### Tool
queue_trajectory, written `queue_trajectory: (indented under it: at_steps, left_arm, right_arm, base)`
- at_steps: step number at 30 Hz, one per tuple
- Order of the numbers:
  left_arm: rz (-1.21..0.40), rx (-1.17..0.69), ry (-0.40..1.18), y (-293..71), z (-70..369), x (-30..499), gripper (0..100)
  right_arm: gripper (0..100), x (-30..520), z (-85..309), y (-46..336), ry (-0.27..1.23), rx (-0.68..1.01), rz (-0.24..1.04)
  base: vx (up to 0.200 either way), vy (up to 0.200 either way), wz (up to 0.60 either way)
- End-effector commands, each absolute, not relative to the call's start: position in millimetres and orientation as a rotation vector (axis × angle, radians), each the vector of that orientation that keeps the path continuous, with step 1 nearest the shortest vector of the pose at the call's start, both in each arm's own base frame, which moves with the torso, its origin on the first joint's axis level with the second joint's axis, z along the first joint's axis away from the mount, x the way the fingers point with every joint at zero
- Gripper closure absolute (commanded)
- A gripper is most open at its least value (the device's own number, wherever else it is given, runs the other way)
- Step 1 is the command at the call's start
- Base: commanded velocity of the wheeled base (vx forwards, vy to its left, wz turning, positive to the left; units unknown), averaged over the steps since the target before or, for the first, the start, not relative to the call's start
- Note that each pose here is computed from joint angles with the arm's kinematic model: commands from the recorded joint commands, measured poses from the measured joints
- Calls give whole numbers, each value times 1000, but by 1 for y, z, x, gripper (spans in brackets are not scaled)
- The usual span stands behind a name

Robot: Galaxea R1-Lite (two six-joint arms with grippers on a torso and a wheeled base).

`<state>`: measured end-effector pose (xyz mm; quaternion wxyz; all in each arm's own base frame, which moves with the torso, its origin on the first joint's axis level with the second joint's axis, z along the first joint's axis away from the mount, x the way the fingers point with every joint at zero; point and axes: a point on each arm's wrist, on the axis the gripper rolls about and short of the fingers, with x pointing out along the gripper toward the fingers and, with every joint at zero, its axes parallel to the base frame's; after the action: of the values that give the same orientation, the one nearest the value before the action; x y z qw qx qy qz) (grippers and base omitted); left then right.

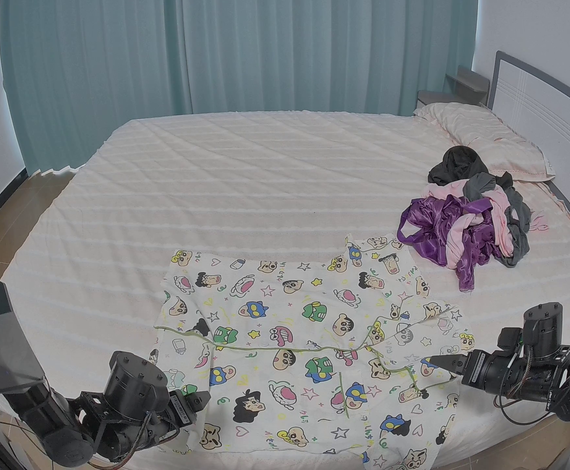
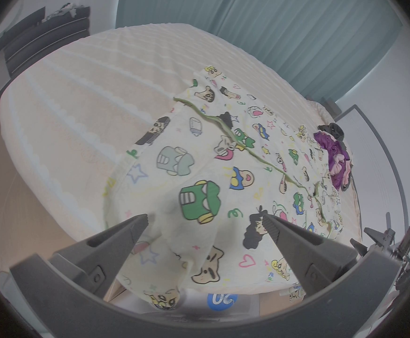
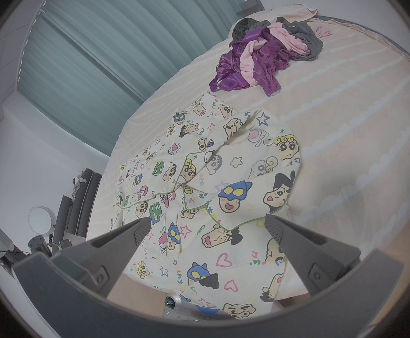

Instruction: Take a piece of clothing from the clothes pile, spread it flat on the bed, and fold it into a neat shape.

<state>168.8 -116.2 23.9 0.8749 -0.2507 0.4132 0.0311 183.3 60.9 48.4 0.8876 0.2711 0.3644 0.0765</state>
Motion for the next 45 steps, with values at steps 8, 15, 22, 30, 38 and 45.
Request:
queue_trajectory:
  at_steps: [8, 15, 22, 30, 38, 45]
  left_arm:
    - [118, -560, 897, -114, 14, 172, 0]
    - [156, -566, 913, -119, 1, 184, 0]
    - [193, -613, 862, -109, 5, 195, 0]
    - [185, -640, 833, -108, 8, 197, 100]
    - [169, -666, 781, -105, 21, 198, 100]
    - [132, -651, 708, -98, 40, 198, 100]
  right_arm:
    - [0, 183, 48, 61, 759, 563, 160]
    - [0, 183, 48, 61, 759, 562, 161]
    - [0, 183, 48, 61, 760, 564, 167]
    - [0, 183, 48, 61, 763, 564, 166]
    - [0, 183, 48, 61, 761, 564, 165]
    - [0, 183, 49, 61, 757, 565, 167]
  base:
    - [0, 0, 0]
    - [0, 0, 0]
    - [0, 0, 0]
    - [0, 0, 0]
    - [0, 0, 0]
    - [0, 0, 0]
